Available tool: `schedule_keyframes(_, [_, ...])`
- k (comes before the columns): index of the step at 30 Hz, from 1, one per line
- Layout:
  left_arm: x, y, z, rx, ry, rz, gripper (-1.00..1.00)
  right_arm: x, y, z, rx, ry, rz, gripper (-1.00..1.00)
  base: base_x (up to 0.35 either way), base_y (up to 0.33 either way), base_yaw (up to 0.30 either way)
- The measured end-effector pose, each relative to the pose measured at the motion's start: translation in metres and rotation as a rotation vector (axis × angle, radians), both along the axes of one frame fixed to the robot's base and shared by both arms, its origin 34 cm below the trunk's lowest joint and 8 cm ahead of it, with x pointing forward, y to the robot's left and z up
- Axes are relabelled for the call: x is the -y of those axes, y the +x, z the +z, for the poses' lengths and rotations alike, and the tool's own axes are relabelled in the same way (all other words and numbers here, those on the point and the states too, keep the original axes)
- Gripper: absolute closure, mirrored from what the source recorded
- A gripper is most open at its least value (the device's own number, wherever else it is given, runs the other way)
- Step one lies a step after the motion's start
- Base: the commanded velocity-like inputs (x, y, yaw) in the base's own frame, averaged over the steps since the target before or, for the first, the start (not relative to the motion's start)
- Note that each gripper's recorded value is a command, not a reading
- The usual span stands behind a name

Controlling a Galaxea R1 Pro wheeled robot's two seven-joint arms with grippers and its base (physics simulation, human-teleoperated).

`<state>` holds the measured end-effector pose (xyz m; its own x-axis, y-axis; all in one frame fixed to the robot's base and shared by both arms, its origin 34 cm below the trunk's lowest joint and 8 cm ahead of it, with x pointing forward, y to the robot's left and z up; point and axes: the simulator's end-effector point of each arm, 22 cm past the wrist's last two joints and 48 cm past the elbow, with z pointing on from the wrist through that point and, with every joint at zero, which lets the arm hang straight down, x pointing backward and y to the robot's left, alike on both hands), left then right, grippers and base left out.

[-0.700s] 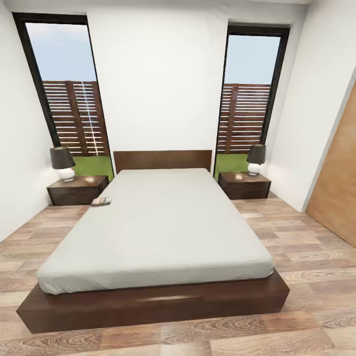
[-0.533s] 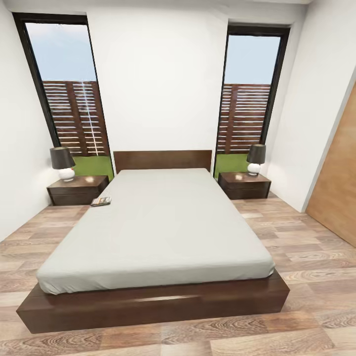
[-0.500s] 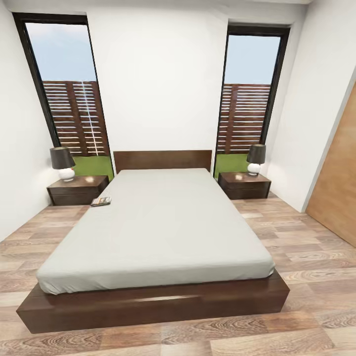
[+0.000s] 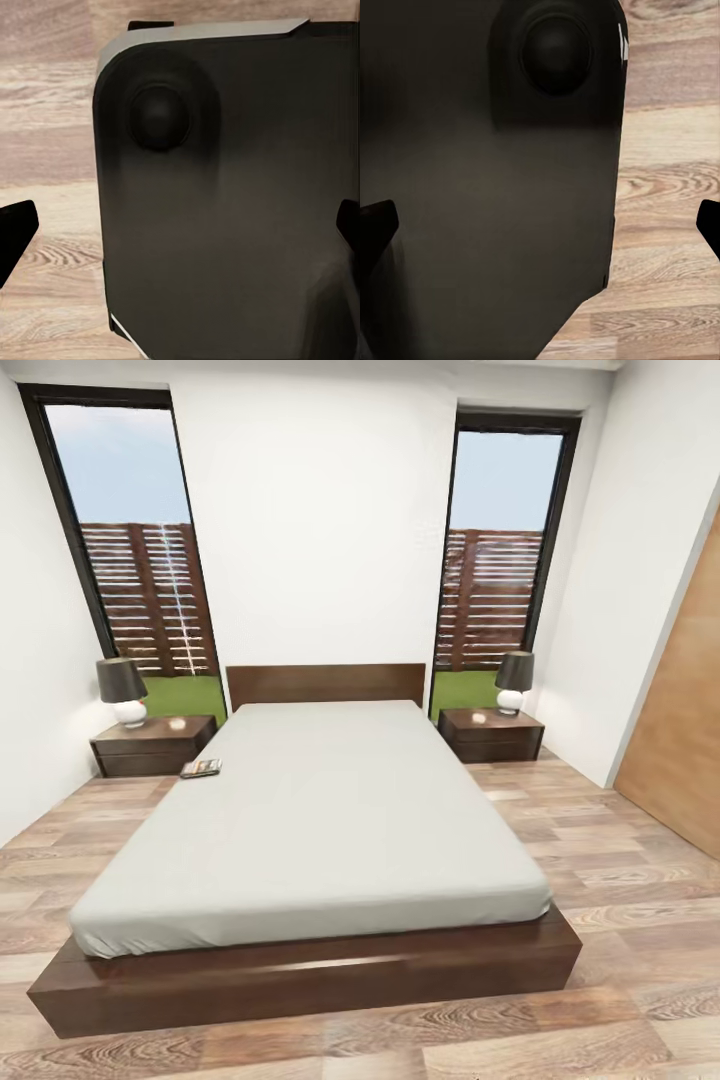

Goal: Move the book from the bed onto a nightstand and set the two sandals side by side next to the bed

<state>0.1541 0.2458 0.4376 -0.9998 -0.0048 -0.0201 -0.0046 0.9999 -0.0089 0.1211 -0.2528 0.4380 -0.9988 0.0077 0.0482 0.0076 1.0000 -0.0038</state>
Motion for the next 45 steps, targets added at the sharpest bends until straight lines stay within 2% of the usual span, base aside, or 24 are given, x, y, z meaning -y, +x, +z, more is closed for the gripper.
schedule_keyframes(45, [0.0006, 0.0036, 0.0001, 0.008, -0.001, 0.0, -1.0, 0.0017, 0.002, -0.0001, 0.009, -0.004, -0.005, -1.0, 0.0, 0.0, -0.263])
